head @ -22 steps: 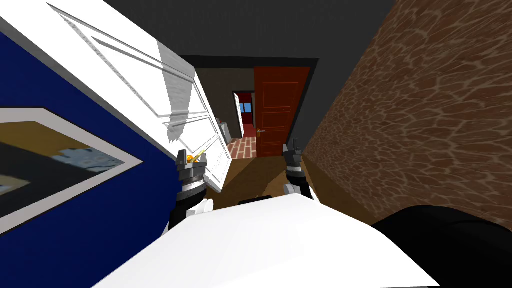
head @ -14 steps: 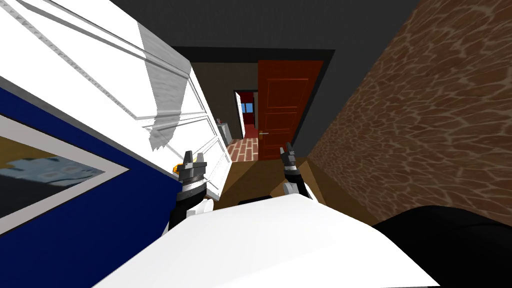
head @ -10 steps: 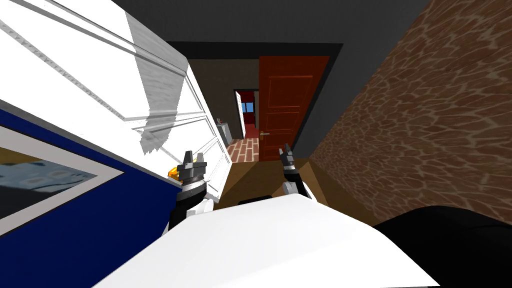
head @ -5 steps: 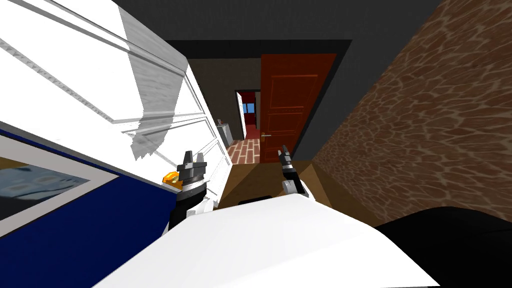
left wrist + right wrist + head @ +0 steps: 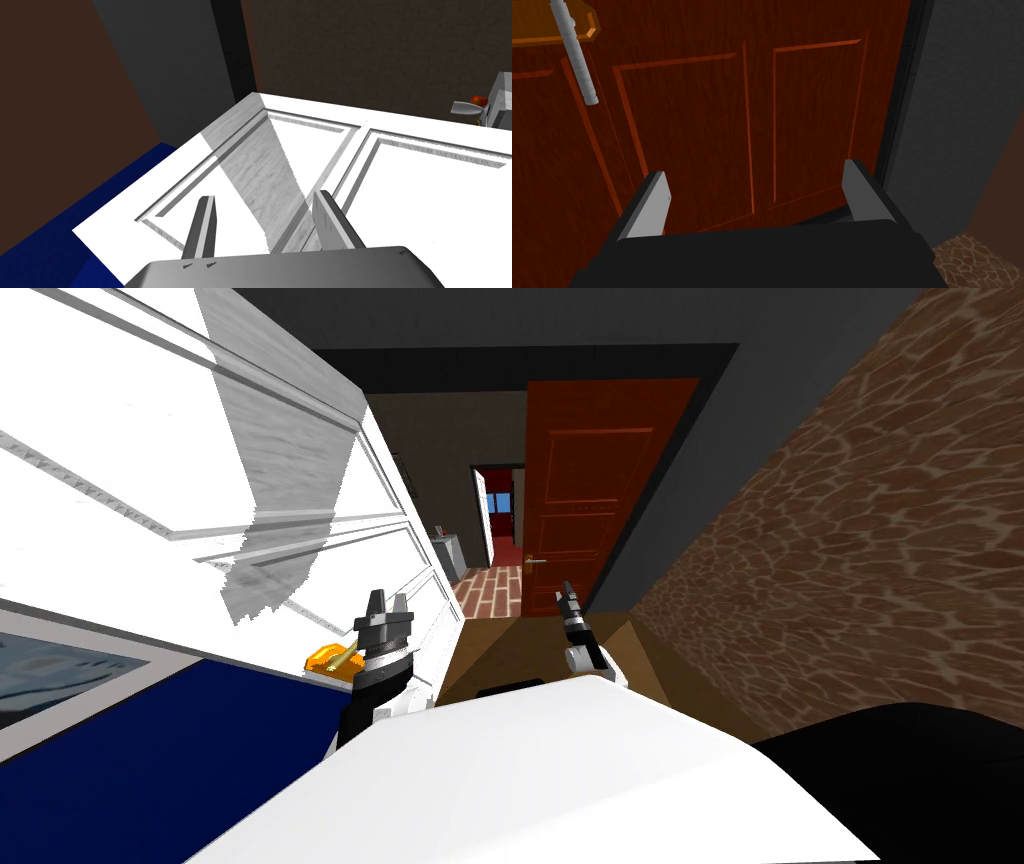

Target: Pull the door open

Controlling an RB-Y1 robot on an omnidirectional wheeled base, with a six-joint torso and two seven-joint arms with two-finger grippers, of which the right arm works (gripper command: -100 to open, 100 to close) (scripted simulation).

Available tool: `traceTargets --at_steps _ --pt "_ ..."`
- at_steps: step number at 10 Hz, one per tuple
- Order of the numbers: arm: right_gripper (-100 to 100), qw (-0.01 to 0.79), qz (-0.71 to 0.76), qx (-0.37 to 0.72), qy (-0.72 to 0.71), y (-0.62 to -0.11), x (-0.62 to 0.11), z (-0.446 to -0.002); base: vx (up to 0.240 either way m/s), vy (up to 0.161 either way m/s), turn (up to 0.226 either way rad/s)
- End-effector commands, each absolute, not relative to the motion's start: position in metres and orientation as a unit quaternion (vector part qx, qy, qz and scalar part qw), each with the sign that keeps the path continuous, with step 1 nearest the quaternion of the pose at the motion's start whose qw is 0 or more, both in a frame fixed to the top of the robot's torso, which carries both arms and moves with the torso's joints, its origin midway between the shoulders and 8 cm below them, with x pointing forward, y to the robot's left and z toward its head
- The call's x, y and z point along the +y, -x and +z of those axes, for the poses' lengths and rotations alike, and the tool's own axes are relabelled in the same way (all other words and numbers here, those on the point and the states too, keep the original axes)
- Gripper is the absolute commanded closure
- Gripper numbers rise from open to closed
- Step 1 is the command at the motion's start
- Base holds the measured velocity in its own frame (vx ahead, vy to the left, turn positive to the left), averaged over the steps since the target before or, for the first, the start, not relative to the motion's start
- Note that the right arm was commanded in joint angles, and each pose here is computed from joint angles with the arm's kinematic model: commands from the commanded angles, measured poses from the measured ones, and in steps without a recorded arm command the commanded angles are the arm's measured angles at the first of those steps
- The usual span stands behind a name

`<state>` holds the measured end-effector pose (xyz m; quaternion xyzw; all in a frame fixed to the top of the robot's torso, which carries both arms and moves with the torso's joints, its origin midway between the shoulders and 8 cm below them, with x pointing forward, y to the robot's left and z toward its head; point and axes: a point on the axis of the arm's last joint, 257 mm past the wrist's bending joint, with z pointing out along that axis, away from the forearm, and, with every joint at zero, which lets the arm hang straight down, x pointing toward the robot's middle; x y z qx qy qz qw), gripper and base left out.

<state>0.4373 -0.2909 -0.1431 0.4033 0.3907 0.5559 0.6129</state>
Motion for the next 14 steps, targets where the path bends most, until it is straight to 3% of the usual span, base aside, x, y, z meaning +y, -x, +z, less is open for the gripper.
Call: traceTargets --at_steps 1,14 --pt "-100 0.608 0.551 0.397 -0.411 -0.443 -0.296 -0.153 0.082 0.002 0.029" --pt "-100 0.567 0.495 0.441 -0.49 -0.485 -0.346 -0.243 0.126 -0.003 0.029"
